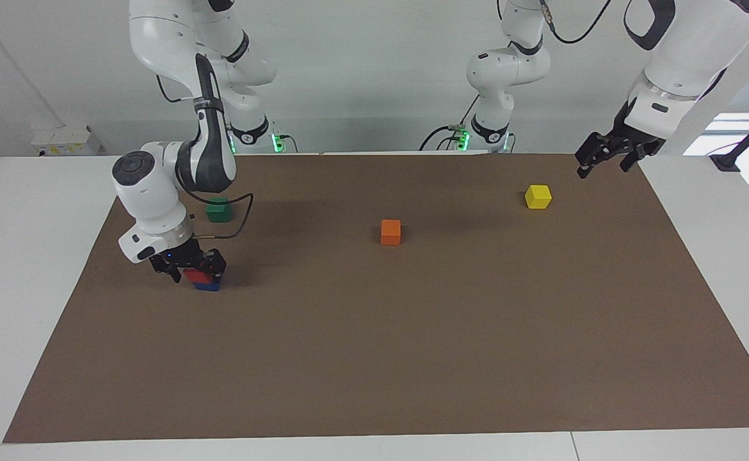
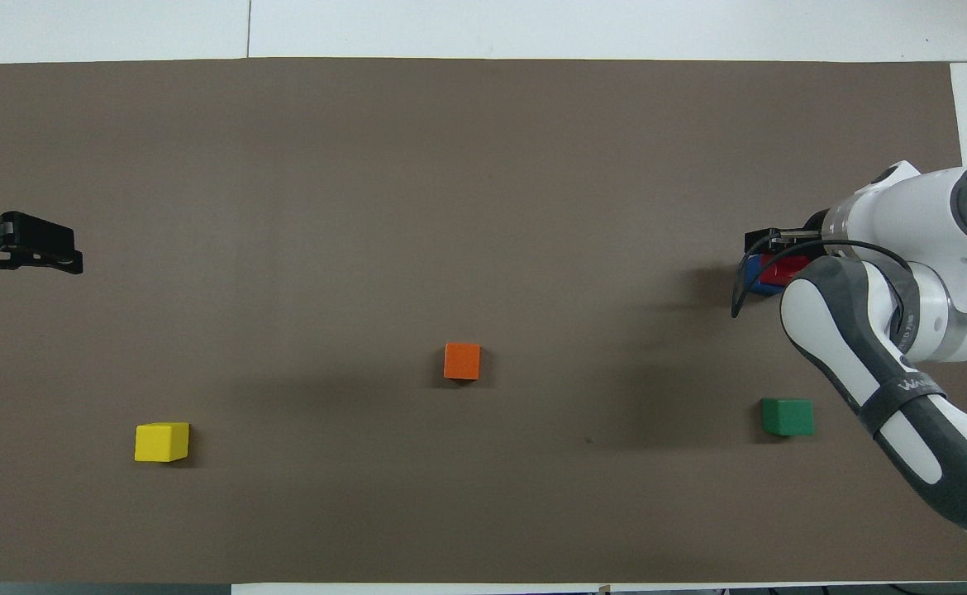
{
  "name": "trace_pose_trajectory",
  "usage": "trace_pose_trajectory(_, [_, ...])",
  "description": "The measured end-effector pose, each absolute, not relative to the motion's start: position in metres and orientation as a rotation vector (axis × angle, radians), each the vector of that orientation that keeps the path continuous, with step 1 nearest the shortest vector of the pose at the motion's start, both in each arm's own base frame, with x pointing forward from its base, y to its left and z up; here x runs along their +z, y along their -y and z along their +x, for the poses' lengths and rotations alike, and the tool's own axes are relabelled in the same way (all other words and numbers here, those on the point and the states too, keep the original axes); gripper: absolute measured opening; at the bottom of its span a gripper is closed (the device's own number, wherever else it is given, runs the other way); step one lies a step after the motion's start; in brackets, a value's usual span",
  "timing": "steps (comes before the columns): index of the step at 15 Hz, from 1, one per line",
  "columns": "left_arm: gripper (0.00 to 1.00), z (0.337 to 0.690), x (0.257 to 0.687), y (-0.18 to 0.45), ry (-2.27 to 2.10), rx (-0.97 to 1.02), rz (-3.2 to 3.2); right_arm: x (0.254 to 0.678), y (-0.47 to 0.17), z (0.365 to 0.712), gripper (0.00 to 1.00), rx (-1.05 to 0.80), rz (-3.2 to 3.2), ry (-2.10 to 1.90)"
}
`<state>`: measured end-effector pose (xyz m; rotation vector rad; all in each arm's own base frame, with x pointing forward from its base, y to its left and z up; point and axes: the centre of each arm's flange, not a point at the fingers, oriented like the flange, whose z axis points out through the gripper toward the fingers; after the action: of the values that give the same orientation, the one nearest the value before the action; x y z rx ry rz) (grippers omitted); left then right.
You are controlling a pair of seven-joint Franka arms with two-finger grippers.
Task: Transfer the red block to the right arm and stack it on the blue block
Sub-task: 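Lower the red cube onto the blue cube and open the right gripper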
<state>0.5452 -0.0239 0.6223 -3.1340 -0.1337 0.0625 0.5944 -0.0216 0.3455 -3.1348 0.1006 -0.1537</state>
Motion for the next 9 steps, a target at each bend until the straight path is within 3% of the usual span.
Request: trace_pose_trajectory(9, [1.00,0.545,0.622,0.022,0.140,0.062,-3.134,0.454,0.003,0.605,1.00,-0.071,-3.128,-0.048])
